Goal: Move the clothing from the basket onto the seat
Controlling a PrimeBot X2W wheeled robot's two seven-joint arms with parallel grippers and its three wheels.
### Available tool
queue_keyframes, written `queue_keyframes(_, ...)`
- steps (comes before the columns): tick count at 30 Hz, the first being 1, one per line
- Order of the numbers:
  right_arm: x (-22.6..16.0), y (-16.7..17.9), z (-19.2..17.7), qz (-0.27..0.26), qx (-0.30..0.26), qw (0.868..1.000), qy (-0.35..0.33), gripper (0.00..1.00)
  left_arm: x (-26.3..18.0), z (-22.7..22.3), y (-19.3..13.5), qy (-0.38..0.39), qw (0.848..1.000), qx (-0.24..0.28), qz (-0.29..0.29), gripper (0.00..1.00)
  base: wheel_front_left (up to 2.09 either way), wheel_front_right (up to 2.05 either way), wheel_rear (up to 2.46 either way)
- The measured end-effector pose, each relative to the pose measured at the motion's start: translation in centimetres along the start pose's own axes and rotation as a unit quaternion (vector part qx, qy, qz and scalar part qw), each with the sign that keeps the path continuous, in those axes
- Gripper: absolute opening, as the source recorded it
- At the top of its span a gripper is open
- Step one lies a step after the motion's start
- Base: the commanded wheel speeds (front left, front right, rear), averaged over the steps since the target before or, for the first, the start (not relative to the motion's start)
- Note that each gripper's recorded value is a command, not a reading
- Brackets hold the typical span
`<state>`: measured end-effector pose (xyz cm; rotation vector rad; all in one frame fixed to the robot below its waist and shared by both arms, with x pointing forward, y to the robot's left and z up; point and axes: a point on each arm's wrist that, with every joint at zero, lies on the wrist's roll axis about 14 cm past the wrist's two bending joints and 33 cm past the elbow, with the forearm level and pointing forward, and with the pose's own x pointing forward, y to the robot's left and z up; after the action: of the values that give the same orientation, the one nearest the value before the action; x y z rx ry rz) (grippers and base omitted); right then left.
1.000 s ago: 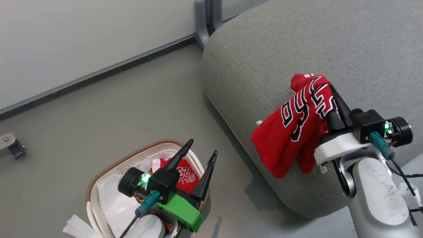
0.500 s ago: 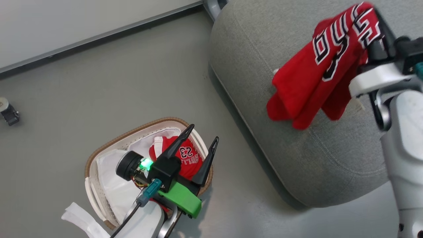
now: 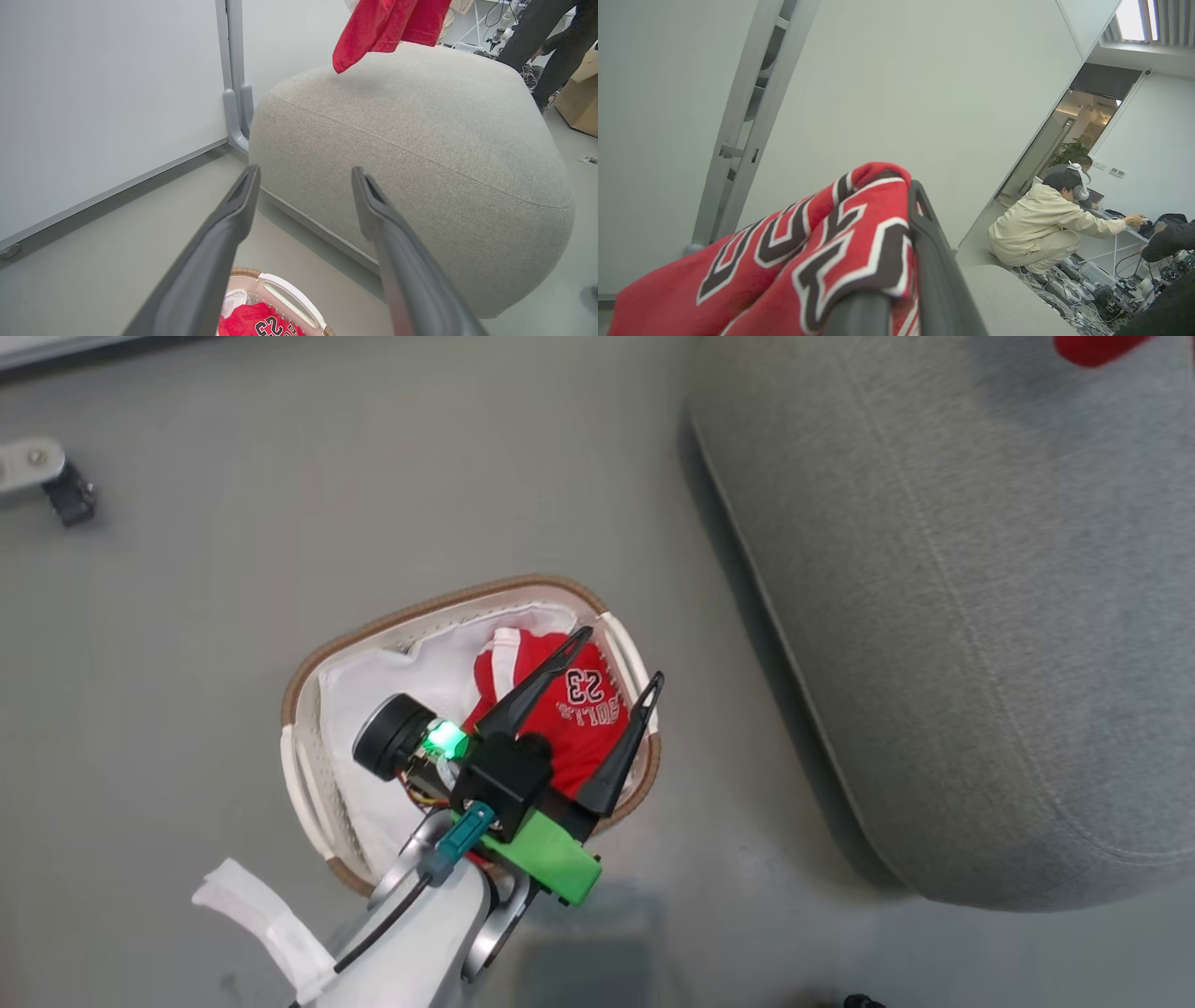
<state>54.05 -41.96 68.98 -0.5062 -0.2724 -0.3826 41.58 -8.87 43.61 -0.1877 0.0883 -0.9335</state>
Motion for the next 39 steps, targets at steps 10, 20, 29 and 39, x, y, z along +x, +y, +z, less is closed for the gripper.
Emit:
queue_keyframes(10,-4.9,7.9,-17.0,0.038,0.03,0.979,0.197,0.0,-0.5,-4.0,2.9,0.039,0.999,-0.016,0.022,1.0,0.0,0.0,0.0)
queue_keyframes(20,-8.3,13.0,-21.0,0.072,0.042,0.966,0.246,0.49,-0.9,-6.2,4.1,0.062,0.997,-0.028,0.035,1.0,0.0,0.0,0.0)
queue_keyframes(29,-11.2,13.3,-19.3,0.078,0.062,0.967,0.234,1.0,-0.8,-4.6,4.4,0.045,0.998,-0.022,0.048,1.0,0.0,0.0,0.0)
queue_keyframes(39,-16.0,13.4,-16.2,0.092,0.091,0.968,0.216,1.0,-1.7,-1.3,4.6,0.015,0.996,-0.017,0.083,1.0,0.0,0.0,0.0)
